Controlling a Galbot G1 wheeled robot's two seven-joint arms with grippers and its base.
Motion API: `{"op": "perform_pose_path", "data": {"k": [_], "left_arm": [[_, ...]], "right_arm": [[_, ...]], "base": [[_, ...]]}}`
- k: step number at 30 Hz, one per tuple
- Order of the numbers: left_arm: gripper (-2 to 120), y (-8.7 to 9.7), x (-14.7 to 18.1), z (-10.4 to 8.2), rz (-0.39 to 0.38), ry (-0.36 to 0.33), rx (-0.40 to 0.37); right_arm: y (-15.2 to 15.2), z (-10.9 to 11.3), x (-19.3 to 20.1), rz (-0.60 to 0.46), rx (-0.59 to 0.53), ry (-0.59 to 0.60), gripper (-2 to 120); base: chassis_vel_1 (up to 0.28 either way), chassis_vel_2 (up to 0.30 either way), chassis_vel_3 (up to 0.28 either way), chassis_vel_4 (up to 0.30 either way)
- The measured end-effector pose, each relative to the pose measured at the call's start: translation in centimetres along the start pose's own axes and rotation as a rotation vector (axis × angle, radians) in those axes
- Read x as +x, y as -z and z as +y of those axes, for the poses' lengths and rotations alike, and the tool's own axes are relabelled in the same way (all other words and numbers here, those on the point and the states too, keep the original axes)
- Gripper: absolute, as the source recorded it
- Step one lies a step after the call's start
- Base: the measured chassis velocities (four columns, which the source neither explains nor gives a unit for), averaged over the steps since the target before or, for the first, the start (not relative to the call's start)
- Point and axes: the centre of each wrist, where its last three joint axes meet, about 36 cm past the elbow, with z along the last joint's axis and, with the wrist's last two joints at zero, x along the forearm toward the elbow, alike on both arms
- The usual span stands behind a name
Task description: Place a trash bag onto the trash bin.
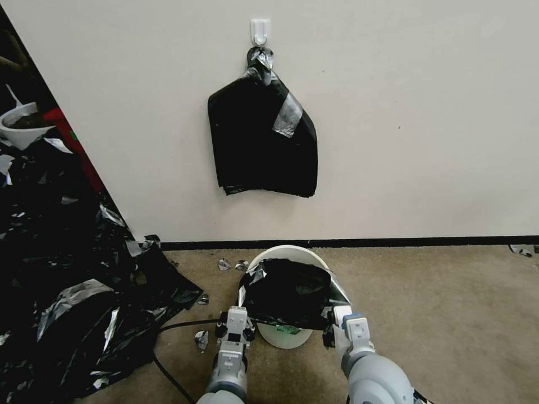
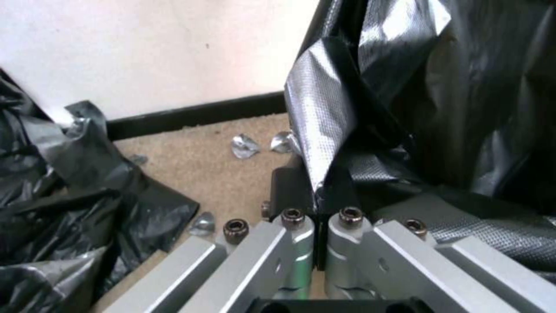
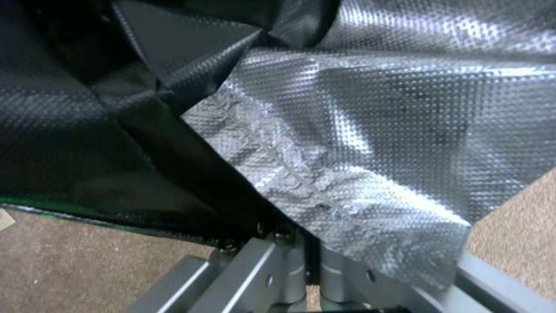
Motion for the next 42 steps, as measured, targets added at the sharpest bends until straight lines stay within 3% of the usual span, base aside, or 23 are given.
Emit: {"op": "perform_pose_path", "data": {"k": [5,15,27,33,37,42], "left_arm": [[0,-1.0,0.8,0.3,0.02,0.003,-0.015],[0,-1.2,1.8,0.8,0.018,0.02,0.001],[0,-0.1,-1.2,0.2,0.002,0.015,0.03],[0,-0.4,-1.4,0.2,0.037,-0.001,0.013],[0,-2.5,-1.1,1.0,0.095,-0.012,-0.027],[0,-3.0,-1.2,2.9,0.143,-0.094,-0.064]], "right_arm": [[0.1,0.3,0.9,-0.032,0.008,0.009,0],[0.2,0.2,0.7,-0.05,0.018,-0.002,0],[-0.5,0.7,-2.2,-0.023,0.069,-0.044,0],[-0.3,1.1,-2.6,-0.034,0.084,-0.049,0],[0.1,1.4,-1.4,-0.064,0.075,-0.035,0],[0.2,1.5,-1.1,-0.077,0.071,-0.036,0]], "base": [[0.0,0.0,0.0,0.0],[0.0,0.0,0.0,0.0],[0.0,0.0,0.0,0.0],[0.0,0.0,0.0,0.0],[0.0,0.0,0.0,0.0],[0.0,0.0,0.0,0.0]]}}
